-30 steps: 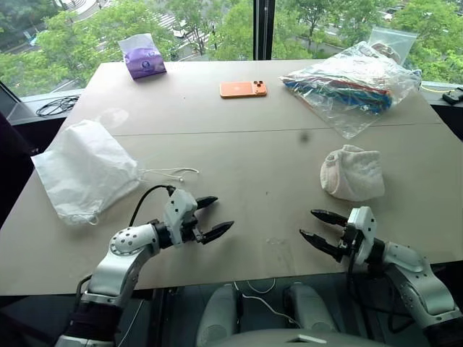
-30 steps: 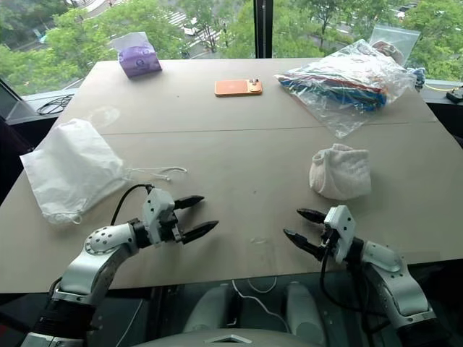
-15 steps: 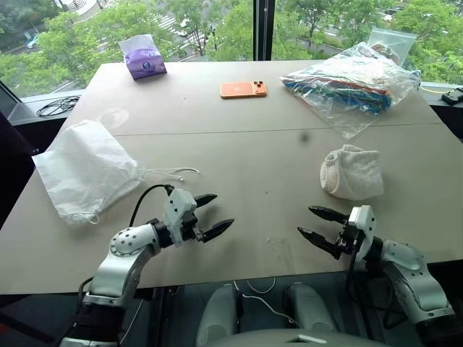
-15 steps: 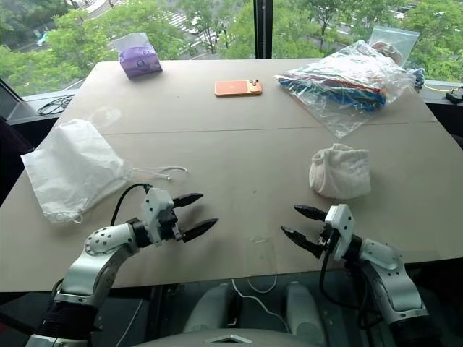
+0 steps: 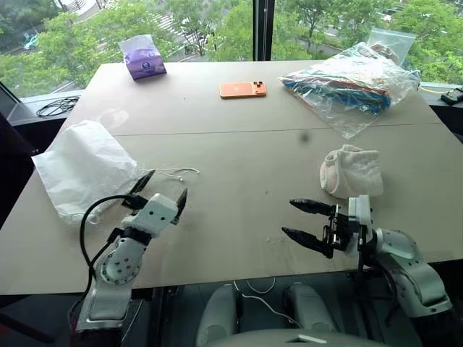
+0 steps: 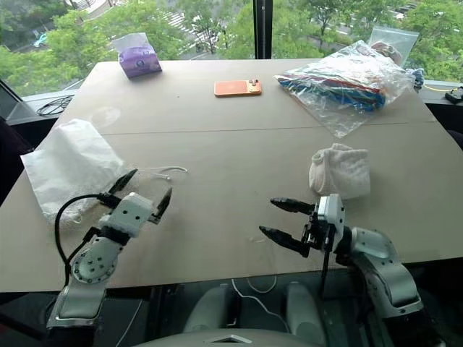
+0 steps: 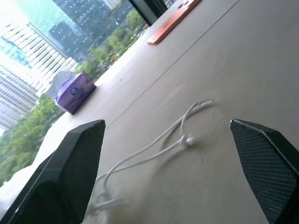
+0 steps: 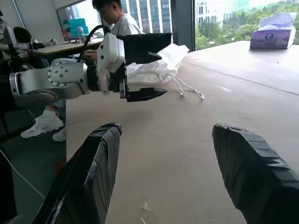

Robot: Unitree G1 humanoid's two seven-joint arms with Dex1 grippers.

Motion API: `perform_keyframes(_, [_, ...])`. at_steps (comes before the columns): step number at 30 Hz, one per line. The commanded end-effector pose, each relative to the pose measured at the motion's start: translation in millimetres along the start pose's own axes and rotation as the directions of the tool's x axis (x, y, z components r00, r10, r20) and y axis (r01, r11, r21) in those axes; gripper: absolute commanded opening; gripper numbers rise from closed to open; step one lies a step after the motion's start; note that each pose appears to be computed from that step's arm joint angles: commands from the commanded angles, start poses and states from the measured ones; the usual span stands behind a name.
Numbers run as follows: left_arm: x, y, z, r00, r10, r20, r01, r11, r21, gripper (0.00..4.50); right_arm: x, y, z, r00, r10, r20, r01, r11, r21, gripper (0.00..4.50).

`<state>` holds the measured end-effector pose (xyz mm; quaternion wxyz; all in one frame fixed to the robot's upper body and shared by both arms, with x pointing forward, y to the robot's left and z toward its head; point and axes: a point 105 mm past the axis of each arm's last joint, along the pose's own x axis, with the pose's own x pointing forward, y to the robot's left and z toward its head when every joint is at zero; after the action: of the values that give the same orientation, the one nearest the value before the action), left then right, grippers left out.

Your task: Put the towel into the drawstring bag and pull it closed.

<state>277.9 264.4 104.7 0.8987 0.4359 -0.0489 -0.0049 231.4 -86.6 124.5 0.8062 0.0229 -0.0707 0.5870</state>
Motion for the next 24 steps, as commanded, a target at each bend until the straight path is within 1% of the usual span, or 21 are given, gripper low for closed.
perform_keyframes(1, [-2,19,-14,0.994,0.087,-0.062,-0.081,0.992,0.092,4.42,6,6,13,0.999,0.038,0.034,-0.037,0.999,-0.024,3.32])
perform_keyframes(5, [-5,28,-29,0.987,0.106,-0.121,-0.089,0.986,0.139,4.42,8,8,12,0.998,0.055,0.028,-0.055,0.998,-0.023,3.32])
perform_keyframes(11, [-13,35,-46,0.974,0.120,-0.194,-0.091,0.984,0.153,4.42,9,9,11,0.998,0.055,0.029,-0.055,0.998,-0.026,3.32])
perform_keyframes(18, [-21,49,-62,0.952,0.170,-0.254,-0.132,0.978,0.160,4.42,9,10,9,0.998,0.054,0.029,-0.054,0.998,-0.025,3.32])
perform_keyframes(24, [-23,63,-77,0.939,0.203,-0.279,-0.150,0.968,0.200,4.42,10,10,10,0.998,0.056,0.041,-0.055,0.998,-0.034,3.32])
